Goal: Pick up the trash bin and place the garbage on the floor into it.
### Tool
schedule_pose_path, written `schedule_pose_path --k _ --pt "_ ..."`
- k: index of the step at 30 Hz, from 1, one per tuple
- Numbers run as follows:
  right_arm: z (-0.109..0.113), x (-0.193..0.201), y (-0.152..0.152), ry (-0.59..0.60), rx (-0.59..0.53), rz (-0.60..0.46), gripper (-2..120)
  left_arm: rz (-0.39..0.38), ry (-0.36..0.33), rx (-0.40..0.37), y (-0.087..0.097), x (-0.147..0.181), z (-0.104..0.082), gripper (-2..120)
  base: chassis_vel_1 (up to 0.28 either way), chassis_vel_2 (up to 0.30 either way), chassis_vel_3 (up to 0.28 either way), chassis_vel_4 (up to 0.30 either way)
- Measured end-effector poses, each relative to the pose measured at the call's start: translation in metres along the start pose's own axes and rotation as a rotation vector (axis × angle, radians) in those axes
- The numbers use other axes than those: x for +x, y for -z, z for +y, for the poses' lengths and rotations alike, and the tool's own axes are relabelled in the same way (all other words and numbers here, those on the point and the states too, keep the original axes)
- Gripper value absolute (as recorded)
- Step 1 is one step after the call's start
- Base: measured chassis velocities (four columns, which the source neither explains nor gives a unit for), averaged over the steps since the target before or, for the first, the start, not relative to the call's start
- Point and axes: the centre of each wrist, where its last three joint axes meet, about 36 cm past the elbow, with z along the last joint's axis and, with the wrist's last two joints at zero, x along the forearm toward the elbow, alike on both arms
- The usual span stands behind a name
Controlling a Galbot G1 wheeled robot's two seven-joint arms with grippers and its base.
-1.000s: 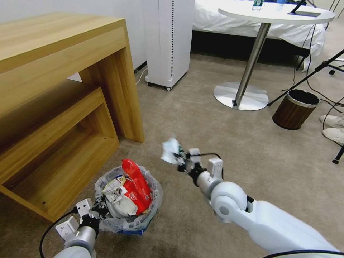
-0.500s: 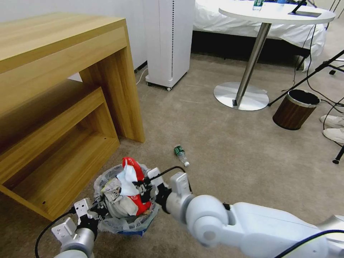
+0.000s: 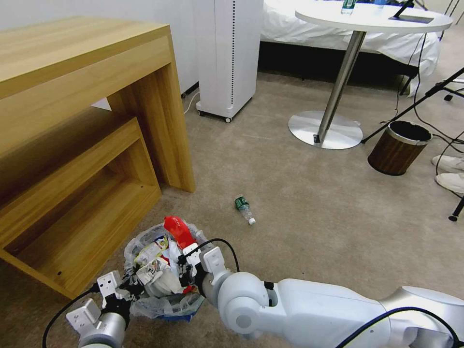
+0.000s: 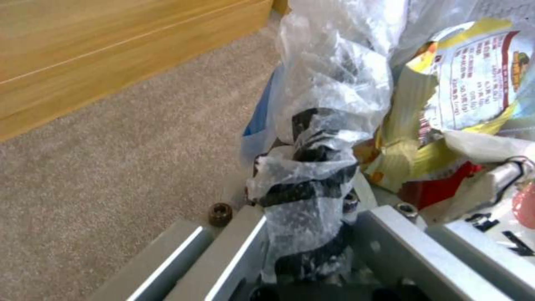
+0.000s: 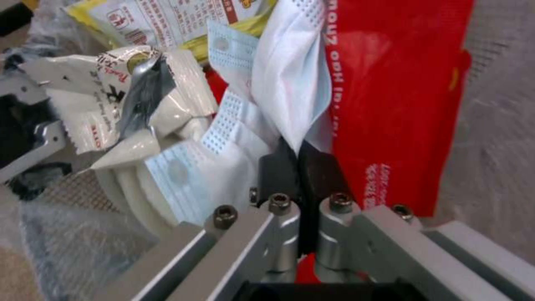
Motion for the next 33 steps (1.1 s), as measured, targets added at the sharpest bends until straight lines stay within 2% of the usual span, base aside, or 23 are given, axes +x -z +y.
schedule_pose_path --k 3,4,6,8,11,12,14,16,18,19,20,25,28,29,32,33 --pt "-0.005 0.008 -0.001 0.004 0.01 -0.01 12 -0.002 0.0 0.0 0.0 -0.001 0.0 0 0.0 0.0 0.0 0.0" --pt "-0.005 0.008 -0.001 0.004 0.01 -0.01 12 -0.002 0.0 0.0 0.0 -0.001 0.0 0 0.0 0.0 0.0 0.0" --pt "-0.007 0.013 -0.001 0.007 0.014 -0.019 24 -0.001 0.002 0.001 -0.001 -0.003 0.001 0 0.0 0.0 0.0 0.0" --pt "-0.008 0.015 0.0 0.007 0.017 -0.024 26 0.001 0.003 0.002 -0.001 -0.004 0.001 0 0.0 0.0 0.0 0.0" --pt "-0.011 0.02 0.0 0.006 0.02 -0.036 42 0.004 0.004 0.001 -0.002 -0.004 0.001 0 0.0 0.0 0.0 0.0" --pt "-0.011 0.02 0.0 0.006 0.02 -0.036 42 0.004 0.004 0.001 -0.002 -0.004 0.001 0 0.0 0.0 0.0 0.0" --pt "-0.012 0.023 0.001 0.007 0.021 -0.044 51 0.005 0.005 0.001 -0.003 -0.004 0.002 0 0.0 0.0 0.0 0.0" --pt "-0.012 0.023 0.001 0.007 0.021 -0.046 51 0.006 0.006 0.0 -0.003 -0.004 0.002 0 0.0 0.0 0.0 0.0" --pt "-0.013 0.024 0.001 0.009 0.022 -0.051 65 0.007 0.007 -0.001 -0.003 -0.003 0.002 0 0.0 0.0 0.0 0.0" --pt "-0.013 0.025 0.002 0.009 0.022 -0.052 65 0.007 0.007 -0.001 -0.003 -0.003 0.002 0 0.0 0.0 0.0 0.0" --pt "-0.013 0.025 0.002 0.011 0.021 -0.055 70 0.007 0.007 -0.001 -0.003 -0.003 0.002 0 0.0 0.0 0.0 0.0" --pt "-0.013 0.027 0.003 0.015 0.021 -0.061 73 0.007 0.008 -0.002 -0.002 -0.003 0.003 0 0.0 0.0 0.0 0.0" --pt "-0.014 0.032 0.005 0.031 0.018 -0.083 84 0.007 0.008 -0.004 -0.002 -0.003 0.003 0 0.0 0.0 0.0 0.0" --pt "-0.014 0.032 0.005 0.031 0.018 -0.083 84 0.007 0.008 -0.004 -0.002 -0.003 0.003 0 0.0 0.0 0.0 0.0" --pt "-0.019 0.036 0.004 0.062 0.018 -0.147 97 0.007 0.009 -0.004 -0.002 -0.003 0.003 0 0.0 0.0 0.0 0.0" --pt "-0.019 0.036 0.004 0.062 0.018 -0.147 97 0.007 0.009 -0.004 -0.002 -0.003 0.003 0 0.0 0.0 0.0 0.0"
